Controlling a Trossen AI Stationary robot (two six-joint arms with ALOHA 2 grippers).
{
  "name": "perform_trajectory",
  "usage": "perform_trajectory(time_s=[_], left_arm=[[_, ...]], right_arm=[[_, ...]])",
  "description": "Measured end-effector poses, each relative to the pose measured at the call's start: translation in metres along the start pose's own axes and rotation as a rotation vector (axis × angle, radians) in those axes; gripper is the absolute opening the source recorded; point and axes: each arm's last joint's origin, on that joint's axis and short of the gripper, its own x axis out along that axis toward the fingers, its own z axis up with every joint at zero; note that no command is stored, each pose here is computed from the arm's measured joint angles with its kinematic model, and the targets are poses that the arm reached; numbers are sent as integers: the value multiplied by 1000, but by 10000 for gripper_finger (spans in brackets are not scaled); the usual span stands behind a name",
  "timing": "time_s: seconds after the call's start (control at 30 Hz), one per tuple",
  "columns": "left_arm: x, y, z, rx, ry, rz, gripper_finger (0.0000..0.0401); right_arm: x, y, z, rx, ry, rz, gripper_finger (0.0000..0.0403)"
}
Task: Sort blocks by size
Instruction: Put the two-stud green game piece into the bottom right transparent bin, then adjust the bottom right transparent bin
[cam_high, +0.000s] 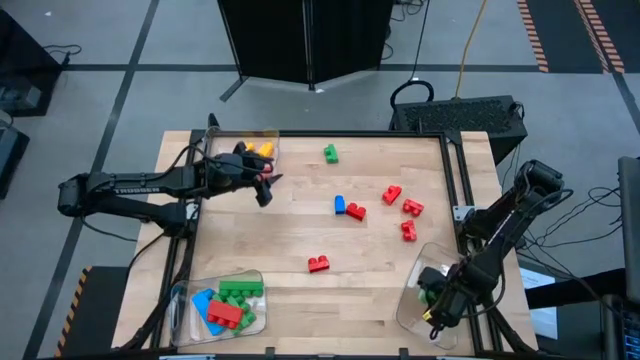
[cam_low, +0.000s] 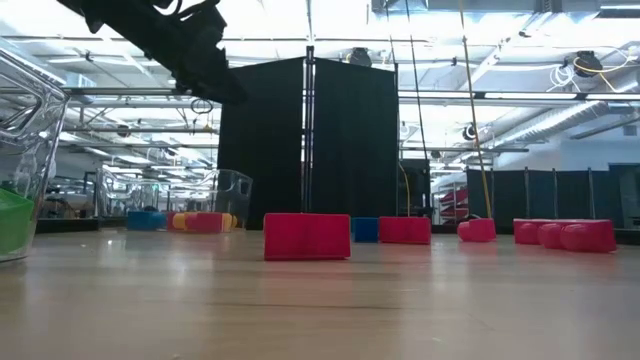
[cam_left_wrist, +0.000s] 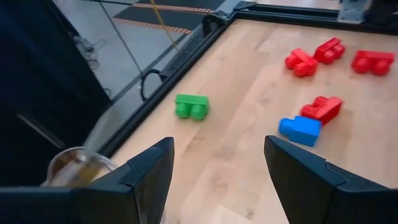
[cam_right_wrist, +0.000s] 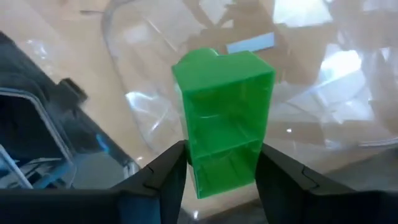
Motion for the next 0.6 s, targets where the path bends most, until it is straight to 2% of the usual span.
perform_trajectory(time_s=[0.17, 0.4, 0.6], left_arm=[[0, -1, 0, -2, 1, -21, 251], [0, -1, 0, -1, 3, -22, 251], [0, -1, 0, -24, 3, -24, 251]], right_arm=[[1, -4, -4, 63, 64, -56, 199], [0, -5, -1, 77, 40, -67, 248], [-20, 10, 15, -49, -181, 0, 243]])
